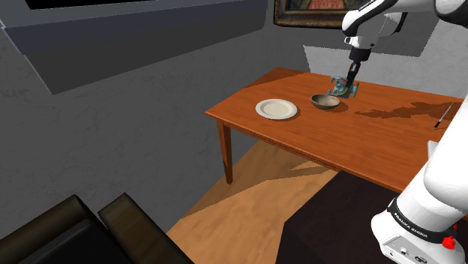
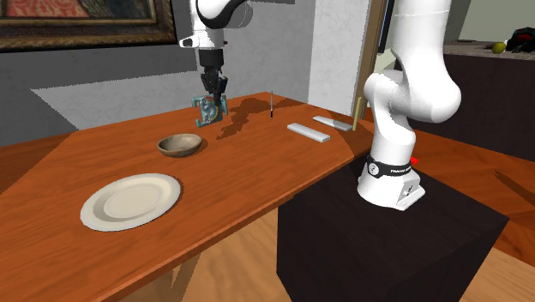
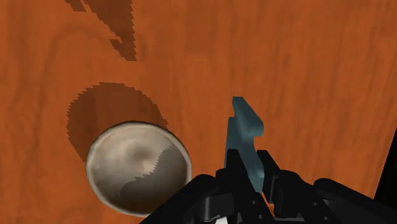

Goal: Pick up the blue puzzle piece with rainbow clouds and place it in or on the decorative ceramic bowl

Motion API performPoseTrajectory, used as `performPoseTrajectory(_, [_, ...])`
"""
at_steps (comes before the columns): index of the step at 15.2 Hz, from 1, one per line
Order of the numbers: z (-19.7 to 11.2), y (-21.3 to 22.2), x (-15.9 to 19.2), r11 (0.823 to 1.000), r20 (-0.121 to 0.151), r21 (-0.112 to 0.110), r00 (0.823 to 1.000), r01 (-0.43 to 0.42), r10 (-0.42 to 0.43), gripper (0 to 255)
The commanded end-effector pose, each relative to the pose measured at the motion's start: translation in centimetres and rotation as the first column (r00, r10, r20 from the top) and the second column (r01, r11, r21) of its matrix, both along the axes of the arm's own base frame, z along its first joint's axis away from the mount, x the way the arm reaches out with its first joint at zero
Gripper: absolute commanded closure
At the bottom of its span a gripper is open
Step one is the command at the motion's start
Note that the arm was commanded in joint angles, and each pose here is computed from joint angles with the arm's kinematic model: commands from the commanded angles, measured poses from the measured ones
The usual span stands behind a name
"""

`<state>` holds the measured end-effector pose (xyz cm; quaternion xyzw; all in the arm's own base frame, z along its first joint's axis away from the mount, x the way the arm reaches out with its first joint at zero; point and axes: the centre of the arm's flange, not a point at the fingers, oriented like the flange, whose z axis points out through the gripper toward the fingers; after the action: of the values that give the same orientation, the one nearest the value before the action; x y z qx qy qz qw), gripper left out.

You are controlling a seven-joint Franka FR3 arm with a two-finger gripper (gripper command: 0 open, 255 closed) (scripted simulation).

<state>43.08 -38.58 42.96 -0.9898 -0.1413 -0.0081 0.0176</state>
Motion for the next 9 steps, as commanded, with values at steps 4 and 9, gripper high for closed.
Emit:
performPoseTrajectory(4, [0.6, -4.5, 5.3, 1.0, 0.002, 0.001, 1.0, -0.003, 0.003, 255])
performPoseTrajectory(9, [1.5, -9.1, 11.1, 1.0, 0.001, 0.001, 1.0, -0.003, 0.003, 255])
